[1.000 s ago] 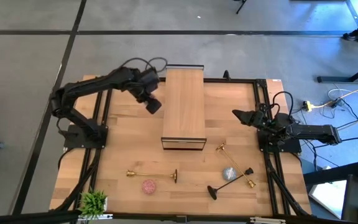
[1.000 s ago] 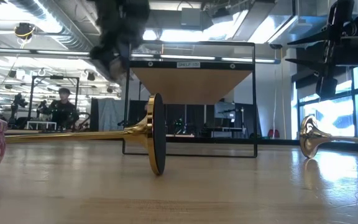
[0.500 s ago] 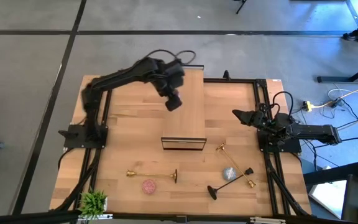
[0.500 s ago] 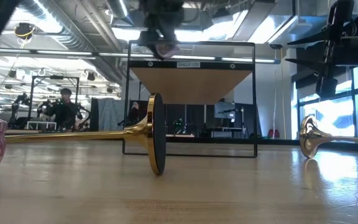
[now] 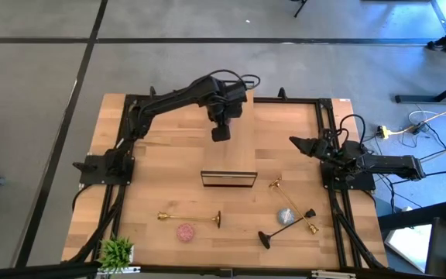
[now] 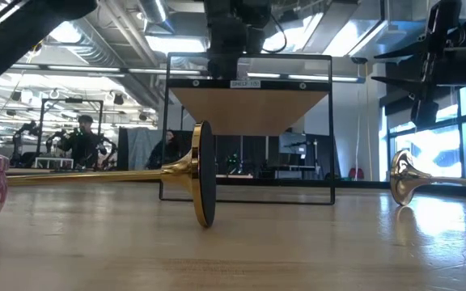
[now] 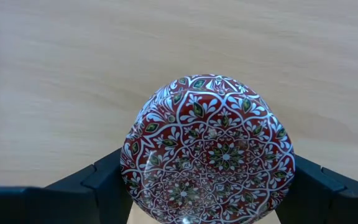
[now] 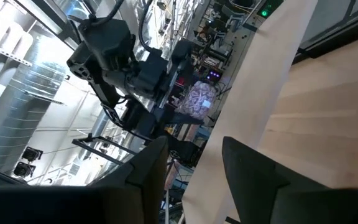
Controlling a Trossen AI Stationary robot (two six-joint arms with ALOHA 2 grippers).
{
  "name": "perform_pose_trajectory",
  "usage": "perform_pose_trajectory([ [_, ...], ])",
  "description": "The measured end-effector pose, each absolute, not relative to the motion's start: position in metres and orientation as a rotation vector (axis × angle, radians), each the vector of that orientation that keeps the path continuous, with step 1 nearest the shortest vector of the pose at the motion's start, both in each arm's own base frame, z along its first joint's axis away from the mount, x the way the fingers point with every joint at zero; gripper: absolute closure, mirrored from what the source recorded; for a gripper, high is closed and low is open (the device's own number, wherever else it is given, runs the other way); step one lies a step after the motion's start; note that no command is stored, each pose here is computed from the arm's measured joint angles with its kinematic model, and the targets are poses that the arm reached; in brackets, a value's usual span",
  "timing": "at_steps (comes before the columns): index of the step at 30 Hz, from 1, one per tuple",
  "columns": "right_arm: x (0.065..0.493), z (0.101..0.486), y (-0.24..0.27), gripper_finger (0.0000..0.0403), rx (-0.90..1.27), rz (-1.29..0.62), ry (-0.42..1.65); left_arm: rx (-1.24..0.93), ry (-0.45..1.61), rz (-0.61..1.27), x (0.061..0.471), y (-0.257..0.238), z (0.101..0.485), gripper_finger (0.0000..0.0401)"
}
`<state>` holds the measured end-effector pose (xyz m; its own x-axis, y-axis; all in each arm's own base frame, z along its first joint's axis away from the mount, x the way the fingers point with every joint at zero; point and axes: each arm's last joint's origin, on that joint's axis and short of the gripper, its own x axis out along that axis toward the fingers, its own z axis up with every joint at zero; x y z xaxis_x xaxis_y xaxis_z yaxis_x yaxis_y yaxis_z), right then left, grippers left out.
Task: Pick & Place candle stick holders
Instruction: Put the violet scented candle on the shelf
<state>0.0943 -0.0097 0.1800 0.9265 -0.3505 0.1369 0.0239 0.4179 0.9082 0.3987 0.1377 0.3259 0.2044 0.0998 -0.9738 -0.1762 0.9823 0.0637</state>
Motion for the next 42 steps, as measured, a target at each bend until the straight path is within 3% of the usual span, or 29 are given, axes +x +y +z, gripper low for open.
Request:
perform_pose_trajectory([
  [12,0.094,0.179,-0.010,0.0245,1.096,-0.249,-0.316,-0.067,1.239,0.173,0.408,0.140,0.330,0.0107],
  [19,0.095,0.178,-0.010,0.0245,1.093,-0.256,-0.304,-0.092,1.294,0.137,0.416,0.143,0.311,0.0107],
  [42,0.095,0.178,-0.010,0.0245,1.098,-0.255,-0.302,-0.072,1.355,0.120,0.419,0.141,0.299,0.0107],
])
